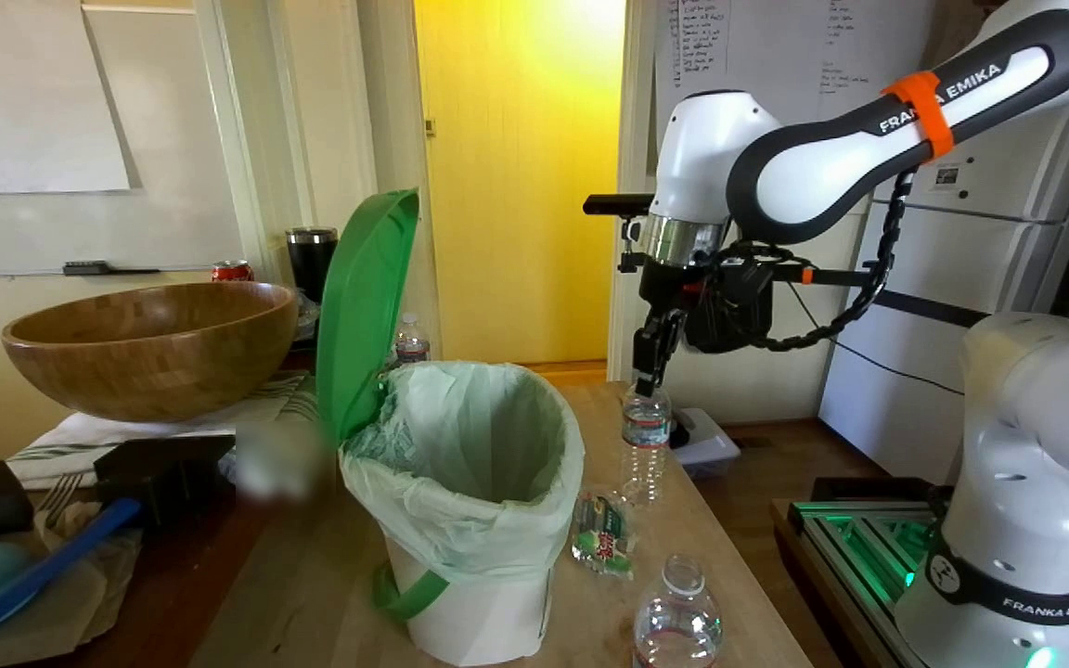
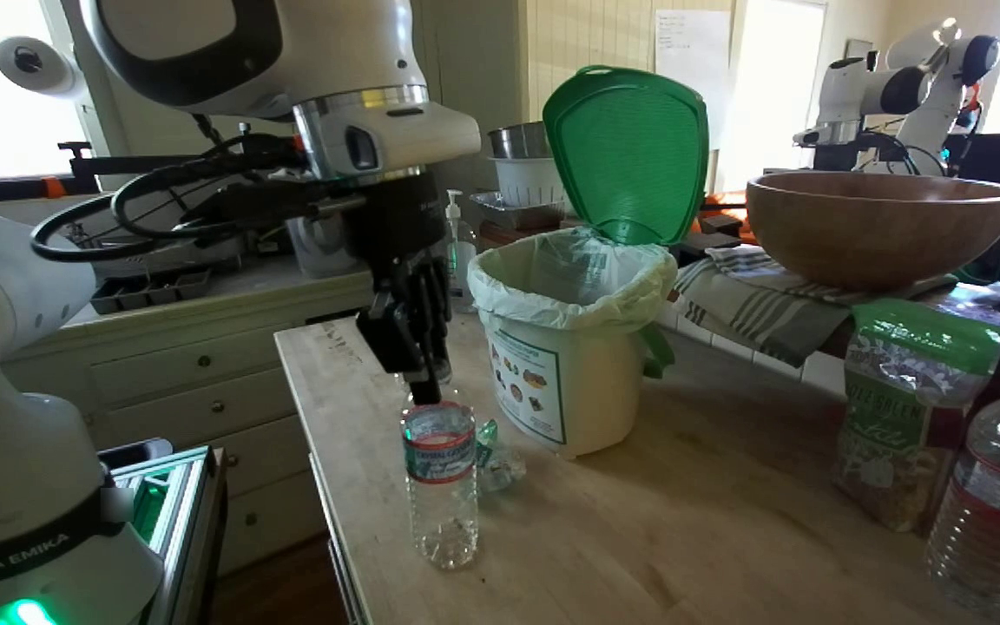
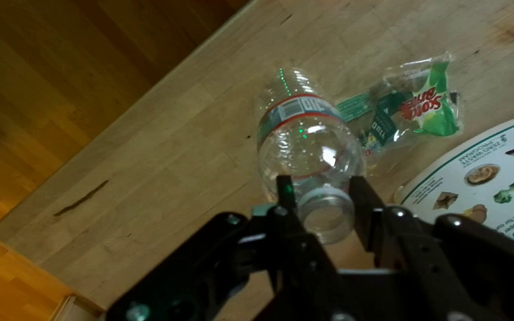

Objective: Pick up the open water bottle on the right and put it in the bin

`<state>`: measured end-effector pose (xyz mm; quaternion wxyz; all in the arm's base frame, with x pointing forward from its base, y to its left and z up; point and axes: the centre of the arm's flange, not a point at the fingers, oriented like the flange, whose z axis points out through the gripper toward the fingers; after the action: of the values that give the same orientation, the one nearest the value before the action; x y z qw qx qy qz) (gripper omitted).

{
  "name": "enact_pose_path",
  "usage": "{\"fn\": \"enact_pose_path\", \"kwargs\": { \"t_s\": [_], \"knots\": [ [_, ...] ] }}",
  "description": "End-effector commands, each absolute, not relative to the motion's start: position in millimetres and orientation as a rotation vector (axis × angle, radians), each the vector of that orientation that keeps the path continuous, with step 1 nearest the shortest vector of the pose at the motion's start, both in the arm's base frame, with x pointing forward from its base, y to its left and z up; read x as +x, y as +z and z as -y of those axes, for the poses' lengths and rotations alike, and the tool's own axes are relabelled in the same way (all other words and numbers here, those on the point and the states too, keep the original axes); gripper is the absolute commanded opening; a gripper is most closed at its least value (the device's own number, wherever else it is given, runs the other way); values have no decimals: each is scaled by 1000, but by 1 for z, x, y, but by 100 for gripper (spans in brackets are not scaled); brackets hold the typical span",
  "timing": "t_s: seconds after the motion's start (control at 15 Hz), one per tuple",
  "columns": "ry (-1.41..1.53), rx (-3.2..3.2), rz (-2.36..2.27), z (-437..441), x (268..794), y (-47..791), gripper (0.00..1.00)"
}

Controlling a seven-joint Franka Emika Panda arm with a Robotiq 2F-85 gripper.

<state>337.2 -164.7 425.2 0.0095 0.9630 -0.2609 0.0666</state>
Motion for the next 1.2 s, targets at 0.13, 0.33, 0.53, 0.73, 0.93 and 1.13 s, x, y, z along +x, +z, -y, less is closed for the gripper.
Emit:
{"fn": "enact_pose_path", "kwargs": {
  "t_s": [0.13, 0.33, 0.53, 0.73, 0.93, 1.13],
  "knots": [
    [223, 2996, 787, 164, 341, 422, 8],
    [235, 2984, 770, 155, 339, 433, 8],
    [268, 2971, 728, 143, 336, 450, 8],
    [313, 2930, 668, 127, 330, 477, 8],
    [363, 2890, 604, 112, 322, 503, 8],
    [459, 2837, 553, 100, 315, 533, 8]
  ]
}}
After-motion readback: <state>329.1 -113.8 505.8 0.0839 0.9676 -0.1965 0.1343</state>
